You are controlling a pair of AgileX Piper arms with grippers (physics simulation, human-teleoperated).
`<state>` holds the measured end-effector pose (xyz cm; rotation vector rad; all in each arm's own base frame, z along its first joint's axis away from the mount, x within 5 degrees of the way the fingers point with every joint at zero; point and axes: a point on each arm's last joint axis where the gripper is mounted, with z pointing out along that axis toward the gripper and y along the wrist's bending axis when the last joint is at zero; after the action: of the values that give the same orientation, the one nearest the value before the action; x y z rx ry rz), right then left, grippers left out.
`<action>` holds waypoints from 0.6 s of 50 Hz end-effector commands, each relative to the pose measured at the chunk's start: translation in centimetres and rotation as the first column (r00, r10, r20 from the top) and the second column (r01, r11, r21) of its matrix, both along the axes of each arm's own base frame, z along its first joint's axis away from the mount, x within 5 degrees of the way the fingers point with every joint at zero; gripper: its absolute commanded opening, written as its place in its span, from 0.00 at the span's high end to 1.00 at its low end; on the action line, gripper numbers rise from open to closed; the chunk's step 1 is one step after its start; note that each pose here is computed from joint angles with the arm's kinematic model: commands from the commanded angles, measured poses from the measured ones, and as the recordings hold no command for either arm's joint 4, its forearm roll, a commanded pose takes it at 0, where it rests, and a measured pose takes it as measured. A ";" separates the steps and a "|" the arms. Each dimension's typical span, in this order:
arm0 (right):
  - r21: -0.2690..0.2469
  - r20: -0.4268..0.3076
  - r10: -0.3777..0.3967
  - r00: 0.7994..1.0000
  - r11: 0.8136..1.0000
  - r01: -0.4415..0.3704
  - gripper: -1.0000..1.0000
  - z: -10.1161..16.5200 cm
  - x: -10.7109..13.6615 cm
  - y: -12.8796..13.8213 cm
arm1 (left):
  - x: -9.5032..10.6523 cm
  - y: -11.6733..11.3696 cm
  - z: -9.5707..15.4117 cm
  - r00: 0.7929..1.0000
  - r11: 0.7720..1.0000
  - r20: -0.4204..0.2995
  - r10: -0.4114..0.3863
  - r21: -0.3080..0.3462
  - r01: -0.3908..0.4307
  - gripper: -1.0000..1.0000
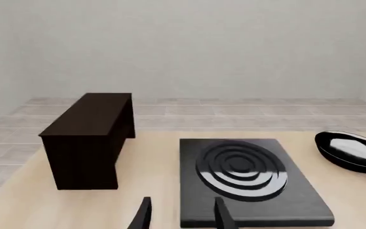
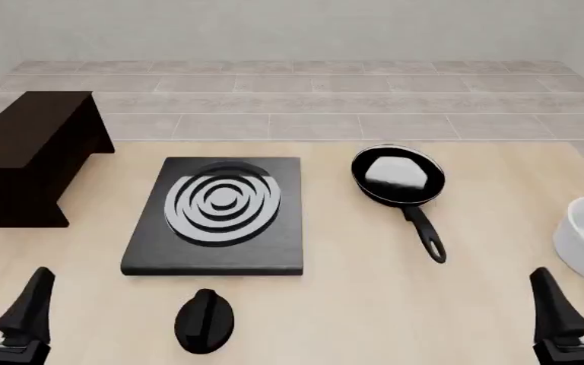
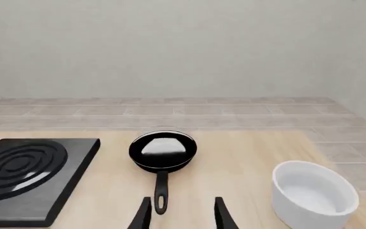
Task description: Put the frying pan on top of the cabinet.
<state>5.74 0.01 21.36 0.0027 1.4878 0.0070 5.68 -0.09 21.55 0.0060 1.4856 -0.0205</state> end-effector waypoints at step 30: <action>0.010 0.001 -0.009 1.000 1.000 0.009 0.00 0.0 0.1 -0.1 | 6.6 -3.0 3.0 0.966 0.972 -0.114 -0.232 -0.068 0.225 0.00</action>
<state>5.80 0.00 21.38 0.0045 1.4892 0.0051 8.78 -1.16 23.12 0.0741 1.5502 -0.1331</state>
